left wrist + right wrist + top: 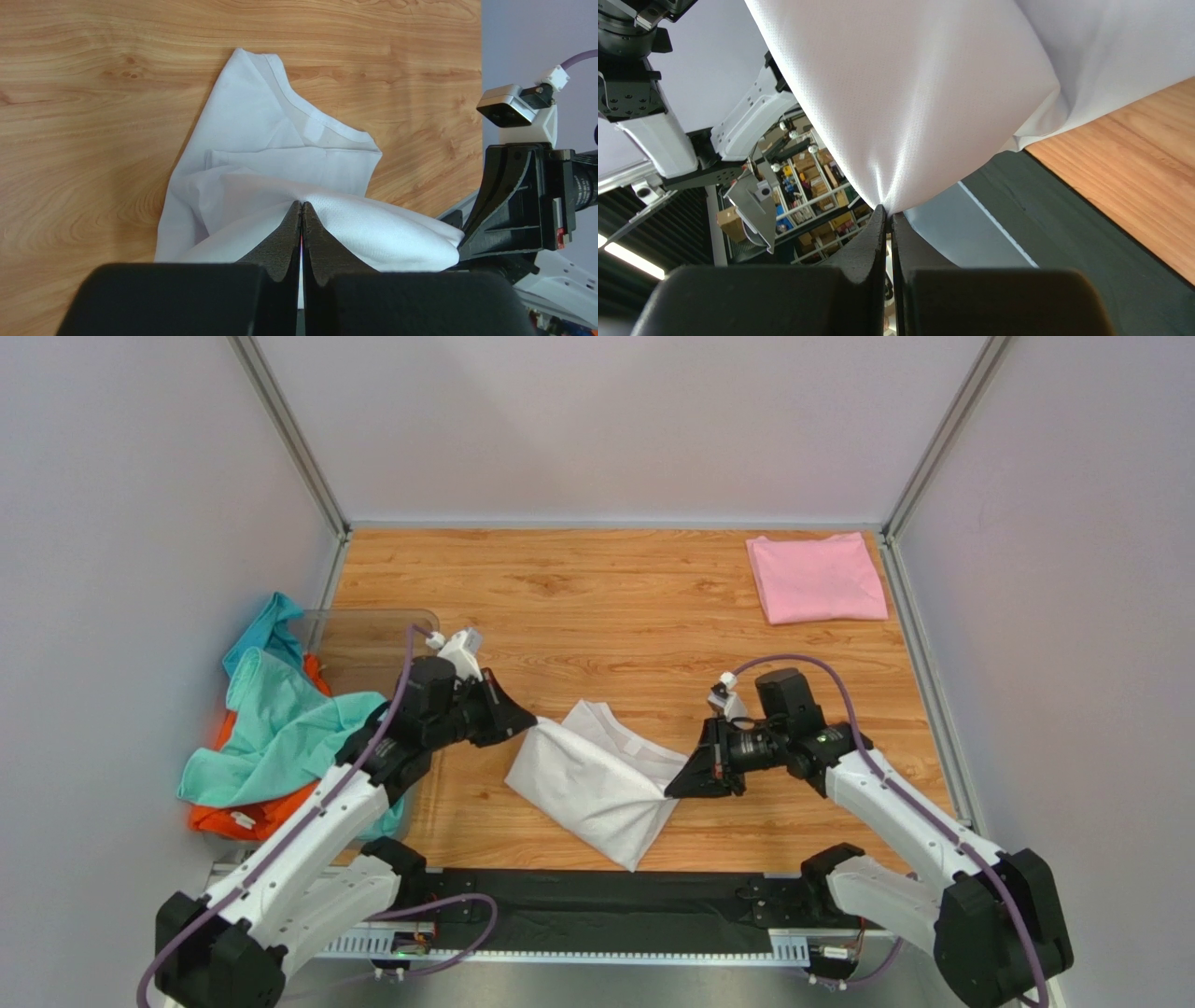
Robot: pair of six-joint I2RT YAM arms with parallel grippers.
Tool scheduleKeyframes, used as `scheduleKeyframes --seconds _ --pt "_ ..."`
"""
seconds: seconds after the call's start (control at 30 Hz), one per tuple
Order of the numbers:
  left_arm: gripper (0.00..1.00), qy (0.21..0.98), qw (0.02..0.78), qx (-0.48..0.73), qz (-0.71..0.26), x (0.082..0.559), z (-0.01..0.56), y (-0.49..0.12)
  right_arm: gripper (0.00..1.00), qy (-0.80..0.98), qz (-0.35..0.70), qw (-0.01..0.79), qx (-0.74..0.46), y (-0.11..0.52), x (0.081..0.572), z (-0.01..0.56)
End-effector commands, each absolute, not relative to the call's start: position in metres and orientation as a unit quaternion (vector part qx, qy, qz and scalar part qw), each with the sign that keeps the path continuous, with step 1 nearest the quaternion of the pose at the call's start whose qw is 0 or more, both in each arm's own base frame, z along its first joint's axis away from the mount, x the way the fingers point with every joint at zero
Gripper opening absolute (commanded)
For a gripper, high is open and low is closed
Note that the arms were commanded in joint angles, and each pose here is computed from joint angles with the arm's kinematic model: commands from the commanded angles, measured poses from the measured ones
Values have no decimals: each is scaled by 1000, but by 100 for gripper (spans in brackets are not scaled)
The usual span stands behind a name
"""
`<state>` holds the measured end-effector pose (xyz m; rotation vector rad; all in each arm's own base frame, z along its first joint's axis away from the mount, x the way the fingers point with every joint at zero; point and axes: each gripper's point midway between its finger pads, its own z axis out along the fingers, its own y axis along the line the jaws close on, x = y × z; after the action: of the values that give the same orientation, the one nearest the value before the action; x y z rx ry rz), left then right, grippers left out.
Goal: Fold and stack the t-shirts
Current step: Fold the tshirt
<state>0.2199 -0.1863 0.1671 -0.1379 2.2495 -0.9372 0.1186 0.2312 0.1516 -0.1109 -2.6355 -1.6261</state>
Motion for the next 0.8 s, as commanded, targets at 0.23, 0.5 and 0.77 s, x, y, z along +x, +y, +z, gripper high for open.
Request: scheduleKeyframes --seconds 0.23,0.5,0.77 --pt "0 845 378 -19 -377 279 182 -218 0 -857 -512 -14 -49 211 152 141" --pt "0 855 363 -9 -371 309 163 -235 0 -872 -482 -10 -83 200 175 117" --pt "0 863 331 8 -381 326 136 -254 0 -882 -452 -28 -129 183 194 101"
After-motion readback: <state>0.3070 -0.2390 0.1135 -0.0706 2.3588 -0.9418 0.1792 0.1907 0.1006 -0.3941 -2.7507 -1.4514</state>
